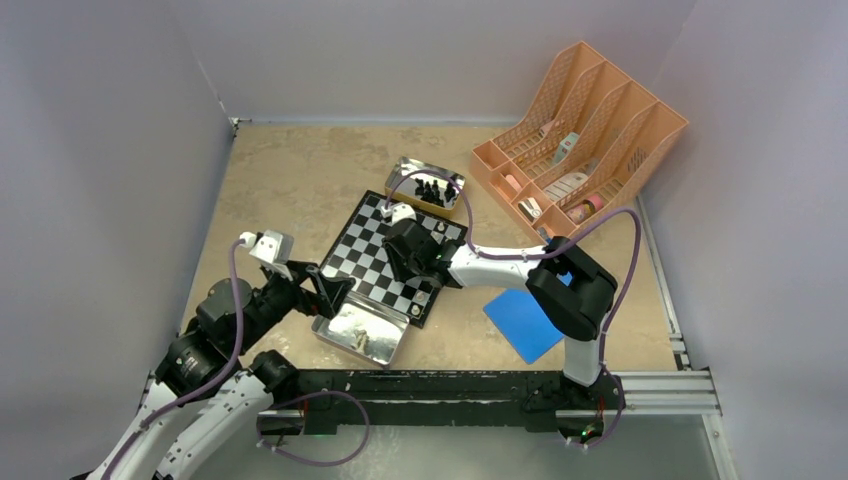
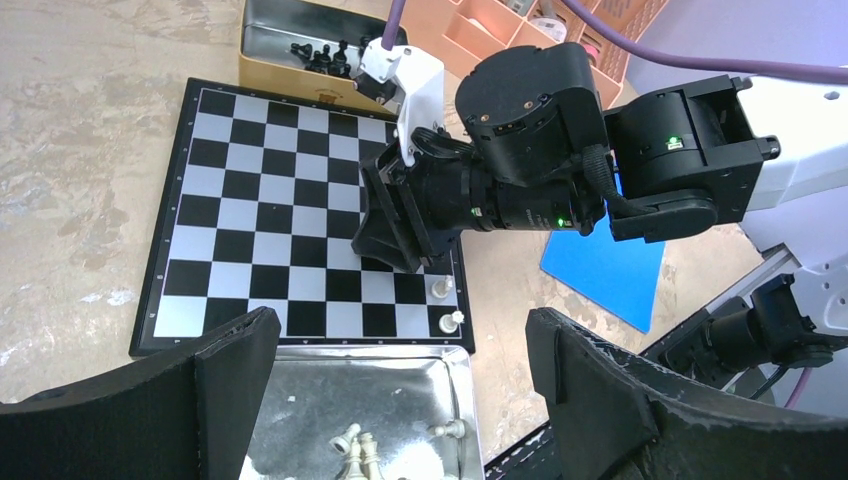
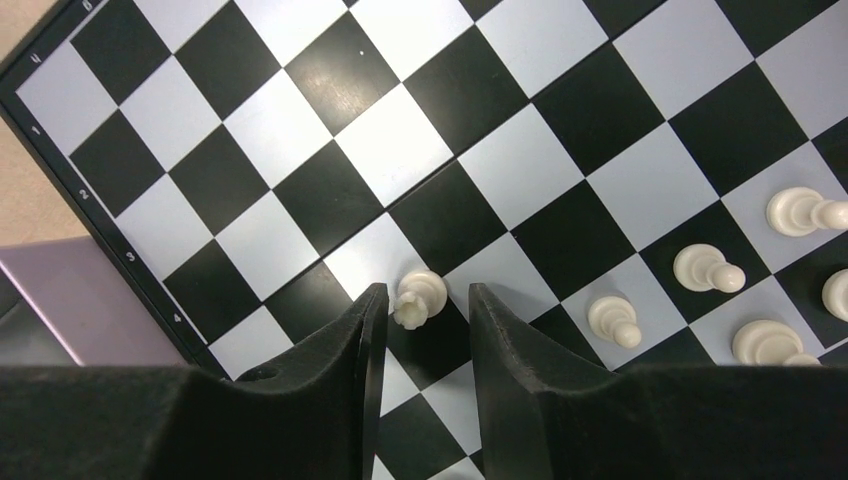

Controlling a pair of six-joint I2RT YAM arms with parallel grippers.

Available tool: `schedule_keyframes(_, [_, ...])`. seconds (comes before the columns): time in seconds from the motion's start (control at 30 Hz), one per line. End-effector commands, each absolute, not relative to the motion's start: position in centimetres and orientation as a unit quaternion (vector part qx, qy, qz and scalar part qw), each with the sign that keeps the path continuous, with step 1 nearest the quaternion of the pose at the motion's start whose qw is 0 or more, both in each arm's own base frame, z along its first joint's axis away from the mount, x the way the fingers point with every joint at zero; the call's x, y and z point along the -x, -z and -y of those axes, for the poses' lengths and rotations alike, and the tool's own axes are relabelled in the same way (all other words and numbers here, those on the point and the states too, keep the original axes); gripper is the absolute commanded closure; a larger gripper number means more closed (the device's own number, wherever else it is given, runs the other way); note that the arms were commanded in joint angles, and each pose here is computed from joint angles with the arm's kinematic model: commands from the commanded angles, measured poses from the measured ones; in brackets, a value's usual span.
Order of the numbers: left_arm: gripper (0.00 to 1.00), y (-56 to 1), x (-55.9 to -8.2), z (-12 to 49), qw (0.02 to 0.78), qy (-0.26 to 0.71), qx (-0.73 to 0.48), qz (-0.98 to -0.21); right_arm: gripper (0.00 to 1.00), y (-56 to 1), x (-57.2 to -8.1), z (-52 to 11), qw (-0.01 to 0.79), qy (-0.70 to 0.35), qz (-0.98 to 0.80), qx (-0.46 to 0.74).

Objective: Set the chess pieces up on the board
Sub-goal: Pick up the chess piece from the chessboard, then place the chess piece on the chessboard.

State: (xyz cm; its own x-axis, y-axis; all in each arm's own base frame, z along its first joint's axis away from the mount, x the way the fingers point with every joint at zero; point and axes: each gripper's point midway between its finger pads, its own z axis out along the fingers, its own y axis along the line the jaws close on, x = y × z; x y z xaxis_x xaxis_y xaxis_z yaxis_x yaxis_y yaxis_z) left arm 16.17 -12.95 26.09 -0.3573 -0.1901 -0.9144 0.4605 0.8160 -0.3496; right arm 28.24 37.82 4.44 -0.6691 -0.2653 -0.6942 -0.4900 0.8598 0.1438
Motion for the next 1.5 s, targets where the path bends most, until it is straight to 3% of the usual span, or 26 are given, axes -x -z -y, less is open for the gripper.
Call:
schedule_keyframes(0.0, [0.05, -26.7, -16.4, 13.1, 0.572, 0.290, -0.098, -0.761, 0.62, -7.3, -29.3, -38.9, 0.378, -0.172, -0.886, 0.207])
schedule_keyframes(0.27, [0.05, -26.6, -16.4, 12.9, 0.573, 0.288, -0.094, -0.762, 0.73, -7.3, -29.0, -38.9, 0.376, -0.176, -0.885, 0.210])
schedule_keyframes(0.37, [0.05, -26.7, -16.2, 12.9, 0.572, 0.291, -0.094, -0.761, 0.84, -7.2, -28.9, -38.8, 0.374, -0.177, -0.886, 0.211])
schedule_keyframes(0.43, [0.05, -26.7, -16.2, 13.0, 0.573, 0.293, -0.096, -0.760, 0.86, -7.4, -28.9, -38.9, 0.375, -0.178, -0.885, 0.211])
schedule_keyframes(0.97, [0.05, -26.0, -16.3, 13.4, 0.557, 0.292, -0.101, -0.771, 0.89, -11.7, -30.0, -39.8, 0.389, -0.185, -0.882, 0.190])
schedule_keyframes(1.47, [0.05, -26.0, -16.4, 13.2, 0.558, 0.290, -0.089, -0.772, 0.91, -16.4, -37.1, -29.4, 0.447, -0.108, -0.885, 0.072])
